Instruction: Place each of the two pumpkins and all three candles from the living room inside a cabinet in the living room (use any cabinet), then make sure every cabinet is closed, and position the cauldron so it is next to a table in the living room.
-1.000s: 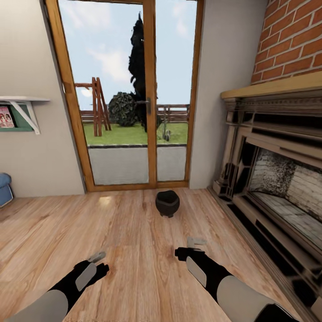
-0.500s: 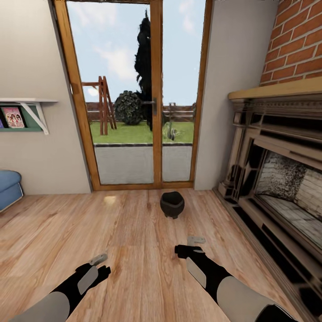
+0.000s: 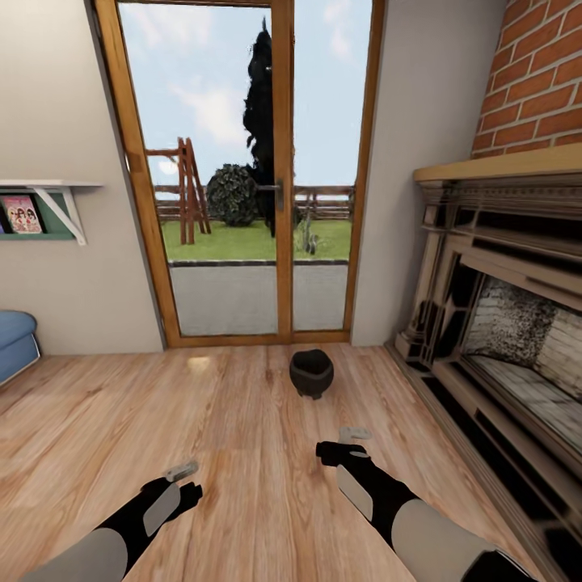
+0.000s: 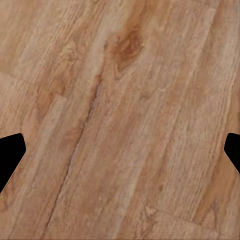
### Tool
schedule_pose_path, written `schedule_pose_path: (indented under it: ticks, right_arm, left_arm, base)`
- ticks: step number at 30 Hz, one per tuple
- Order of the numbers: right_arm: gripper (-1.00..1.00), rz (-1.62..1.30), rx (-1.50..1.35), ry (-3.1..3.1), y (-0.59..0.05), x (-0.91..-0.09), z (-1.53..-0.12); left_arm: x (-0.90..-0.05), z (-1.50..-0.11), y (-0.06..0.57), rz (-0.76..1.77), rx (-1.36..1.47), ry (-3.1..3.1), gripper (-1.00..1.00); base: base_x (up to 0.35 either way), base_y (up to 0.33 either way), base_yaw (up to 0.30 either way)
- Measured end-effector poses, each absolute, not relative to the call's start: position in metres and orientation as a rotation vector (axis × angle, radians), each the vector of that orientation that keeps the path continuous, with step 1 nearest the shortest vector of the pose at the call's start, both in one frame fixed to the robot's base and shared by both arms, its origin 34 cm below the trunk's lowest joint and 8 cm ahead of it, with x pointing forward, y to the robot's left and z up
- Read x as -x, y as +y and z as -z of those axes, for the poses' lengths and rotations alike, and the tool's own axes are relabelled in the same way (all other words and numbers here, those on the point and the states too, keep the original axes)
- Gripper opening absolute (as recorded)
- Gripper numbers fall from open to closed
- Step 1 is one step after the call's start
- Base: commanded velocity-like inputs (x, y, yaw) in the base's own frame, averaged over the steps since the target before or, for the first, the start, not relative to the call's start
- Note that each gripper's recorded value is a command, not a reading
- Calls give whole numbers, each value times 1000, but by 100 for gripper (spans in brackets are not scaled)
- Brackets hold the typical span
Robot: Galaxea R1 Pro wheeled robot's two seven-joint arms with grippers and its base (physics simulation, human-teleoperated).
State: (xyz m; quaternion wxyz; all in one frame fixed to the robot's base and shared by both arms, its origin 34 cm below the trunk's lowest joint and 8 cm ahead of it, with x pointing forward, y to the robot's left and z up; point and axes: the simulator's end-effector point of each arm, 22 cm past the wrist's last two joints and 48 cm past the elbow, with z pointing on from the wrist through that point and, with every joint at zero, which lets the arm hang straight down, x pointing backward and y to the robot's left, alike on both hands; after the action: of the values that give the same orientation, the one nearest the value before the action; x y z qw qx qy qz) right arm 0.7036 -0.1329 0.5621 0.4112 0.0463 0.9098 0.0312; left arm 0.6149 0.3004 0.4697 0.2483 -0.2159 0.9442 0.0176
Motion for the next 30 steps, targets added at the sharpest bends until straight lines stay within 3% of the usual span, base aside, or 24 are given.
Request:
schedule_pose_path:
  ticks: [30]
  right_arm:
    - [100, -84, -118, 2283, -132, -705, -563]
  left_arm:
    - [-606, -462, 294, -60, 565, 2602, 100]
  base:
    - [342, -56, 0]
